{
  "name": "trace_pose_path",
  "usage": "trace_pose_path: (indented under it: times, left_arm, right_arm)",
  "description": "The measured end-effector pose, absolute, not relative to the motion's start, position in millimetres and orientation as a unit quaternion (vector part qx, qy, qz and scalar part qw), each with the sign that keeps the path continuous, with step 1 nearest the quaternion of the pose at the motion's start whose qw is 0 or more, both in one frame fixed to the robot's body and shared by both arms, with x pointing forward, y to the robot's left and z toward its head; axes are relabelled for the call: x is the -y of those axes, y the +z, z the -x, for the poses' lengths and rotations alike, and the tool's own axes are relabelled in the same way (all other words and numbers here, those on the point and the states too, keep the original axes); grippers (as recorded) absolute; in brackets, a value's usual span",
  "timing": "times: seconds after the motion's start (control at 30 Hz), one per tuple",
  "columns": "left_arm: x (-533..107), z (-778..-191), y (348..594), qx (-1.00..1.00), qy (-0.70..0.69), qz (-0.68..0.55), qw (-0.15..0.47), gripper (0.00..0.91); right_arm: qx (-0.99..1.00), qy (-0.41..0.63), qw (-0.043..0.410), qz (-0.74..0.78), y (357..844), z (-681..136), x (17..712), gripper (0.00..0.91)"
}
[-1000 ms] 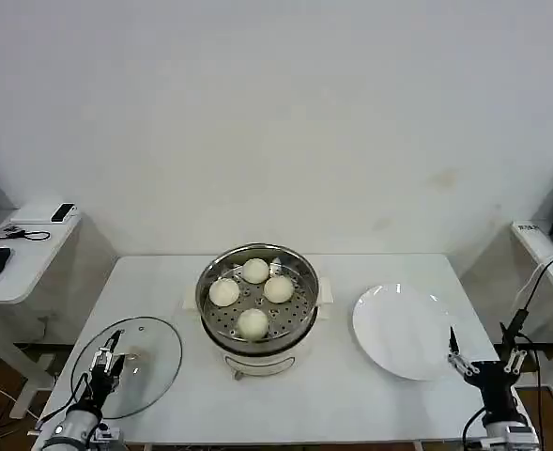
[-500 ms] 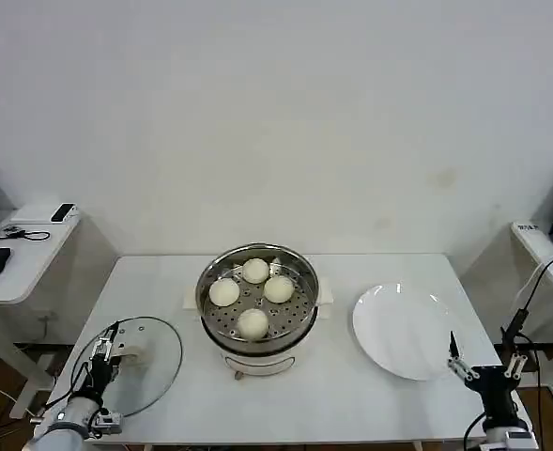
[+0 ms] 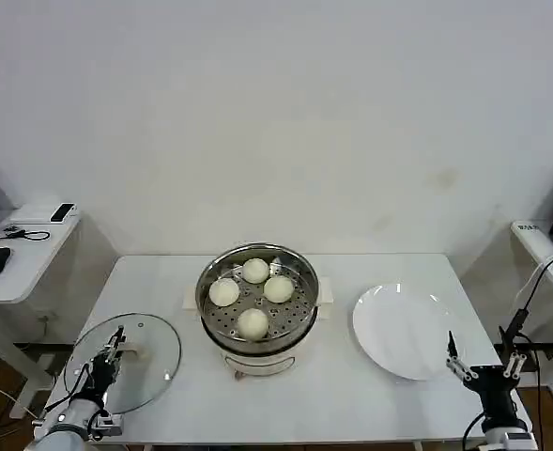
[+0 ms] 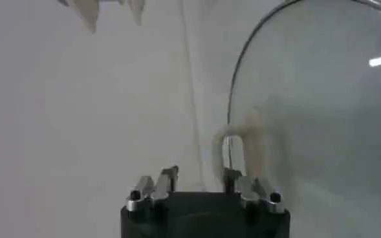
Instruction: Take steamed baozi put them in steamer then cover it.
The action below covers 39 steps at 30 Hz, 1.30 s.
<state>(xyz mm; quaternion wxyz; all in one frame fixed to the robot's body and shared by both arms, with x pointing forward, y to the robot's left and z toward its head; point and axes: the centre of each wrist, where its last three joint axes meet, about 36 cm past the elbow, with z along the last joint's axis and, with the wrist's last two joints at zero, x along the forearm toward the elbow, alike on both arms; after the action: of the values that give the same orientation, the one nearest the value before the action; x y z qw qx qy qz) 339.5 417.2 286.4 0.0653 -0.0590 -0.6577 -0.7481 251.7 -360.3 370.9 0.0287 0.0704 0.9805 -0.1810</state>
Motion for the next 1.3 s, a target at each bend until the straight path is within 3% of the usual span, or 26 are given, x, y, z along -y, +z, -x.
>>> trace_pose_path:
  times: [0.4, 0.97, 1.3]
  left_arm:
    - [-413, -334, 311, 0.662, -0.748, 0.017, 0.042, 0.0]
    - [-418, -353, 411, 0.655, -0.753, -0.056, 0.033, 0.0]
    - [-390, -371, 449, 0.669, -0.742, -0.051, 0.003, 0.0]
  right_arm:
    - [-0.98, -0.187, 0.032, -0.065, 371, -252, 361, 0.907]
    - [-0.979, -0.193, 0.03, -0.051, 367, -251, 358, 0.907]
    - [-0.98, -0.192, 0.026, -0.048, 358, -249, 353, 0.907]
